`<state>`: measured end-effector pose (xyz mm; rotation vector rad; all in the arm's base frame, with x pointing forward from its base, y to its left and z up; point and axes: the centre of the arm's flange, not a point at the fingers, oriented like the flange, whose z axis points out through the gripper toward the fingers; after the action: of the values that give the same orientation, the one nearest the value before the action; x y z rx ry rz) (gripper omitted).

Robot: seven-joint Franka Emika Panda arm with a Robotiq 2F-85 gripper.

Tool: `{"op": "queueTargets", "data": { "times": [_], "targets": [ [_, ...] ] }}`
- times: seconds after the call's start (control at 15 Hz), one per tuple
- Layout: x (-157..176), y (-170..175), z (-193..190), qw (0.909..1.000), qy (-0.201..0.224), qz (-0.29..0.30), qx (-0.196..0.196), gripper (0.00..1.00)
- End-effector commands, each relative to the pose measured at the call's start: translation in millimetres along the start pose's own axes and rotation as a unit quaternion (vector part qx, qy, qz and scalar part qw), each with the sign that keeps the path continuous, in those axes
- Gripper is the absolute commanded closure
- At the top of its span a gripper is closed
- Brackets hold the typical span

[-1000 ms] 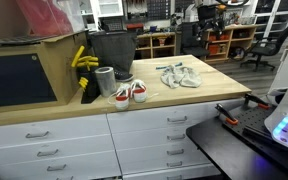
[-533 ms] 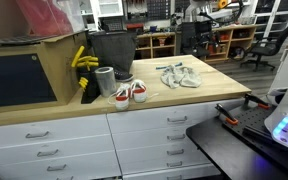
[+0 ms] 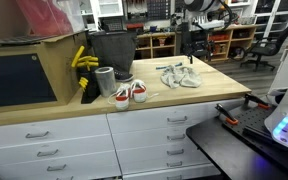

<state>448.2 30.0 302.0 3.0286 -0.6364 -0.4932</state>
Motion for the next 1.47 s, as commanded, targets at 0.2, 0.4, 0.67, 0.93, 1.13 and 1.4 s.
{"op": "queueTargets", "data": {
  "times": [0.2, 0.4, 0.67, 0.93, 1.13, 1.4],
  "targets": [
    [1, -3, 2, 1.0, 0.005, 0.005, 0.001, 0.0],
    [8, -16, 20, 0.9995, 0.028, 0.013, 0.005, 0.0],
    [12, -37, 44, 0.9965, 0.082, 0.01, 0.012, 0.0],
    [18, -62, 64, 0.9928, 0.117, 0.007, 0.023, 0.0],
    [24, -75, 70, 0.9853, 0.162, 0.029, 0.046, 0.0],
    [34, -82, 78, 0.9832, 0.169, 0.035, 0.06, 0.0]
  ]
}}
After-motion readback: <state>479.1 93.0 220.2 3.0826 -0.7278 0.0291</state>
